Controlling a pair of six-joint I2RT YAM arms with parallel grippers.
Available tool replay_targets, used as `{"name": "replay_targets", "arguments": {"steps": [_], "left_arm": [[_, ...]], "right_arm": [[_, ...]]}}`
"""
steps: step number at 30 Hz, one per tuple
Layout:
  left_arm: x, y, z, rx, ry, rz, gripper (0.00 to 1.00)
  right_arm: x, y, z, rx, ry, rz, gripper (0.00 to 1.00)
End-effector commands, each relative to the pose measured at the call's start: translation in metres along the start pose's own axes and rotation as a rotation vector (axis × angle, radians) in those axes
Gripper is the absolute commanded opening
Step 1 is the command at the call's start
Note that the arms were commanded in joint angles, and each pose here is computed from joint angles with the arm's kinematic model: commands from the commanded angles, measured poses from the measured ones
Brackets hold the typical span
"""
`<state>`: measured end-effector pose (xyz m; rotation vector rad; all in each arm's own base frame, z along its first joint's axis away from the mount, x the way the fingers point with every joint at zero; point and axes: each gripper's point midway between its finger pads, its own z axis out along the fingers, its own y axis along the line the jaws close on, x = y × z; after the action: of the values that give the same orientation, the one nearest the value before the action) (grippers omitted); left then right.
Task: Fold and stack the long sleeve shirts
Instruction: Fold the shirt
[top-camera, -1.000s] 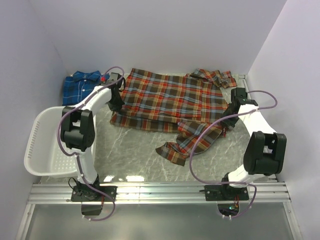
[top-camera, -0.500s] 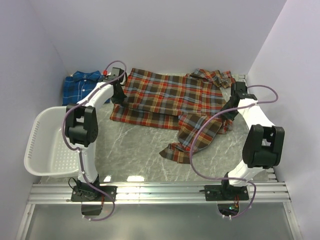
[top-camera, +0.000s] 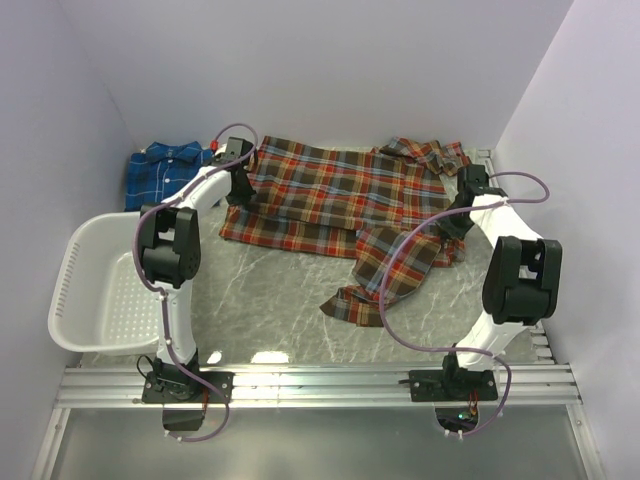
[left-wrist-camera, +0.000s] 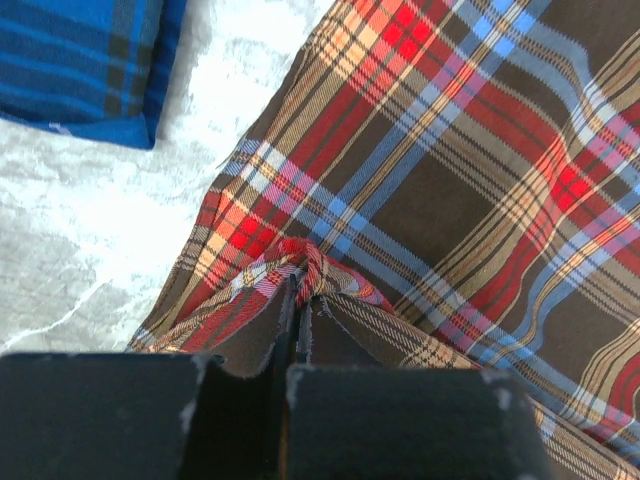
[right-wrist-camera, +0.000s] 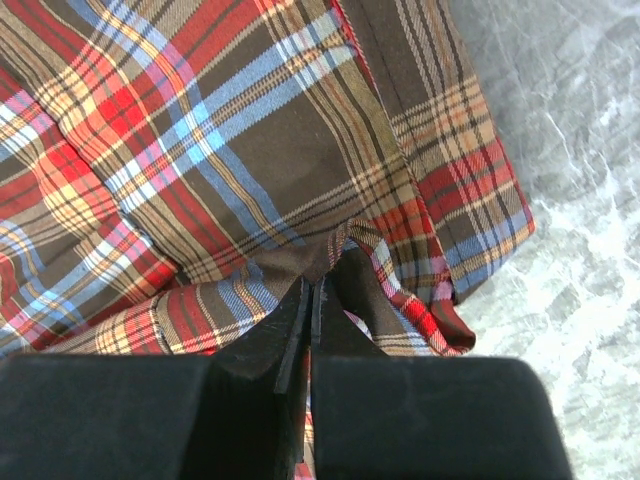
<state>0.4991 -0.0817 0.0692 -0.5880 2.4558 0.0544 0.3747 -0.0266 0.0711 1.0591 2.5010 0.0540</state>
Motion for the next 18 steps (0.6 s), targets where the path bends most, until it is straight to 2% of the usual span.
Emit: {"name": "replay_targets", "arguments": {"steps": [1,9,14,16,18], "left_arm": [[-0.032,0.012,0.002,-0.055,-0.117,-0.017,0.01],[-0.021,0.015,0.017,-0.068,-0.098,-0.019,0.05],[-0.021,0.012,0.022,-0.065,-0.101,-0.021,0.21],[-0.023,0.011,0.020,-0.063,-0.107,-0.023,0.27],[-0.028,0.010,0.016,-0.059,-0.115,-0.026,0.31]], "right_arm": [[-0.028,0.000,-0.001,0.029,-0.105,0.018,0.00],[-0.025,0.000,0.011,0.036,-0.104,0.032,0.03],[-0.025,0.001,0.016,0.031,-0.098,0.039,0.09],[-0.027,0.003,0.016,0.030,-0.103,0.035,0.12],[-0.030,0.004,0.013,0.026,-0.107,0.031,0.25]]}}
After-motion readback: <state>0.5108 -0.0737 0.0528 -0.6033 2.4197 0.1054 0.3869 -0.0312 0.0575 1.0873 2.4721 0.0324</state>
